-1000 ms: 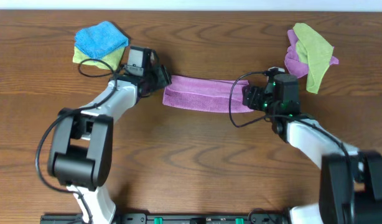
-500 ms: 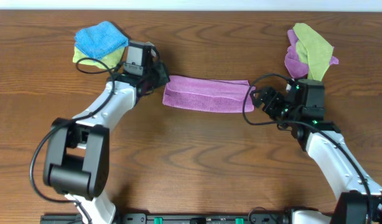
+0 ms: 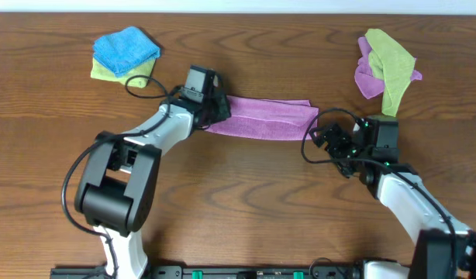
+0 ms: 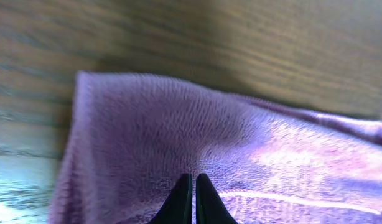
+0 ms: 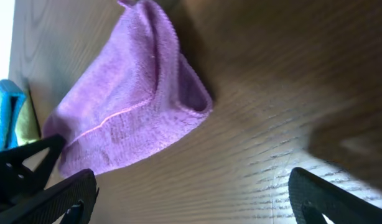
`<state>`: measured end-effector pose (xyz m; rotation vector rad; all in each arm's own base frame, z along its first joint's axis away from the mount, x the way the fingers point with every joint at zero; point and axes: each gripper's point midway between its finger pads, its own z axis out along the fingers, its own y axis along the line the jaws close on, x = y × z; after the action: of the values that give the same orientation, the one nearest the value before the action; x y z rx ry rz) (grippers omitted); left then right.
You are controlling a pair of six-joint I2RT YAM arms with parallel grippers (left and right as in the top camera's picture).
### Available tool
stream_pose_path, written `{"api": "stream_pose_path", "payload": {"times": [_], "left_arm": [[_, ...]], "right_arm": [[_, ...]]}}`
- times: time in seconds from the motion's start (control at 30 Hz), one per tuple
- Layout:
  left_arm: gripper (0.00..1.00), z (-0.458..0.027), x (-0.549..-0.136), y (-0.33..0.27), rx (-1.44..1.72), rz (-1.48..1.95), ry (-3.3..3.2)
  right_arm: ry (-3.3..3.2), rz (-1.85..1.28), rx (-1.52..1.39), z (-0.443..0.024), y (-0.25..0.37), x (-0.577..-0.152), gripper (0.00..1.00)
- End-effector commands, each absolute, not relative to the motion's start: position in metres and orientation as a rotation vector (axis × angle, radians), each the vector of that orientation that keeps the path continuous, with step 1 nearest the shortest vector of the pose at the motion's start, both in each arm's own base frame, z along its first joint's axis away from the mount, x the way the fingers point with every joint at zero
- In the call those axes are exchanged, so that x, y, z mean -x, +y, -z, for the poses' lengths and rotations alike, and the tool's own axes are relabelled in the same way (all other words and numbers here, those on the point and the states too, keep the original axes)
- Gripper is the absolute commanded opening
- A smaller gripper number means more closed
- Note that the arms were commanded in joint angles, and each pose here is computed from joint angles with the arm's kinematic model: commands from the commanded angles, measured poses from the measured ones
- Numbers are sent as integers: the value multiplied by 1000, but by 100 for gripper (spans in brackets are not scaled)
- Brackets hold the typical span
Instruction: Fold the cloth
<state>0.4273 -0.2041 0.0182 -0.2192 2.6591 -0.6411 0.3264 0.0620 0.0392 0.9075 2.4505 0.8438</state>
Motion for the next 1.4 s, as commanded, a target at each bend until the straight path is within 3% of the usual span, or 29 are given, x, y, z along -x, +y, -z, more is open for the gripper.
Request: {"api": "stream_pose_path", "payload": {"times": [0.0, 0.43, 0.83, 1.0, 1.2, 1.37], "left_arm": [[6, -1, -429, -202, 246, 585, 2685], [6, 15, -424, -197, 262, 545, 2722], [6, 19, -413, -196, 268, 547, 2773], [6, 22, -408, -194, 274, 532, 2801], [6, 23, -406, -193, 276, 529, 2807], [6, 22, -407, -194, 275, 533, 2804]], "right_arm": [[2450, -880, -973, -28, 64, -326, 99], [2448, -889, -941, 9, 94, -347, 96], [2375, -801, -859, 45, 112, -371, 76], [2317, -728, -863, 47, 102, -381, 51], [2216, -766, -795, 26, 100, -400, 1], [2184, -871, -663, -1, 112, -407, 1]]}}
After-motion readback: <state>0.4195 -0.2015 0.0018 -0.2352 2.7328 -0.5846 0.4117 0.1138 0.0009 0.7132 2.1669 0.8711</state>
